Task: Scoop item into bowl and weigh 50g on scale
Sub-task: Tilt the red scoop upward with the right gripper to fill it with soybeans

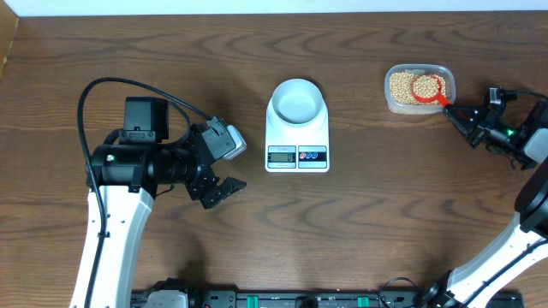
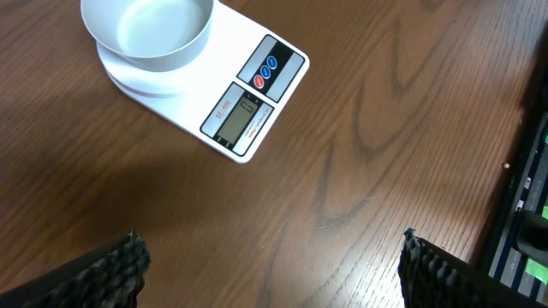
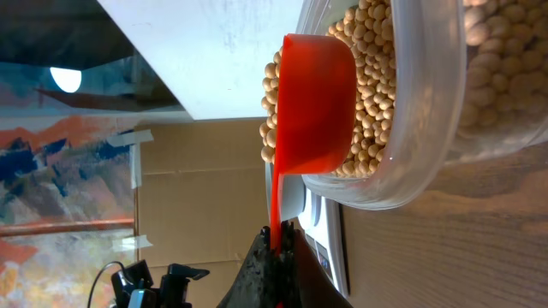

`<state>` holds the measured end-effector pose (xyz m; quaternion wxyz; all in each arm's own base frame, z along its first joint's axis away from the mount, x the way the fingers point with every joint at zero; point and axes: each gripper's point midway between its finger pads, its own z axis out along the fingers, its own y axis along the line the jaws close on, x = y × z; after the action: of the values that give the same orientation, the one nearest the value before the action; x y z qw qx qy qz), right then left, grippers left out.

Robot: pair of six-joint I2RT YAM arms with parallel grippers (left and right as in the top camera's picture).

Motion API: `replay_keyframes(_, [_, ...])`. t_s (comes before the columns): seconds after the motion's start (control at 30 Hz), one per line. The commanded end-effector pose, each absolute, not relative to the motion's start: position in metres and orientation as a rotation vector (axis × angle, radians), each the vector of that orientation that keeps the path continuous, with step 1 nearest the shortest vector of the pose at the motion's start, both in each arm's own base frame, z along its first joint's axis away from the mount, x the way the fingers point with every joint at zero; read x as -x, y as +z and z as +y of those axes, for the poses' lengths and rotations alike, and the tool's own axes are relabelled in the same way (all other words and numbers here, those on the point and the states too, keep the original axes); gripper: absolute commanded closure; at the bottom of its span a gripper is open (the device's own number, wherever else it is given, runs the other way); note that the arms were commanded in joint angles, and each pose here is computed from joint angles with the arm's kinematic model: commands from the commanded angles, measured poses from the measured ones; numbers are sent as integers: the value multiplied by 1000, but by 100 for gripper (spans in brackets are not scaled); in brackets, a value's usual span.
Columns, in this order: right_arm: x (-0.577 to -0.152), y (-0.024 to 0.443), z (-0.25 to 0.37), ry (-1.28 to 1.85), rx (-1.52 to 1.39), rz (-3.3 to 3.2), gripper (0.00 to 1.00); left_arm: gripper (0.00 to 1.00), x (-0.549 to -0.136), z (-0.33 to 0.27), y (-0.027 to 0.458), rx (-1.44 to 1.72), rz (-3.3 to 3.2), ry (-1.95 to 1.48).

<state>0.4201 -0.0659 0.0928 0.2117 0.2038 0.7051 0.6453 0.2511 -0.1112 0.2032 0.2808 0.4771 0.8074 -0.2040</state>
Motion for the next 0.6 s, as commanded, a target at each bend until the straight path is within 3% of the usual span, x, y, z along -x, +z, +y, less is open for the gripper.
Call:
replay_keyframes(0.0, [-417, 96, -65, 1855, -559, 1918, 98, 5, -254, -111, 208, -1288, 2146, -536])
replay_keyframes(0.57, [-421, 99, -31, 1918, -481, 1955, 98, 5, -254, -111, 208, -1288, 2146, -536])
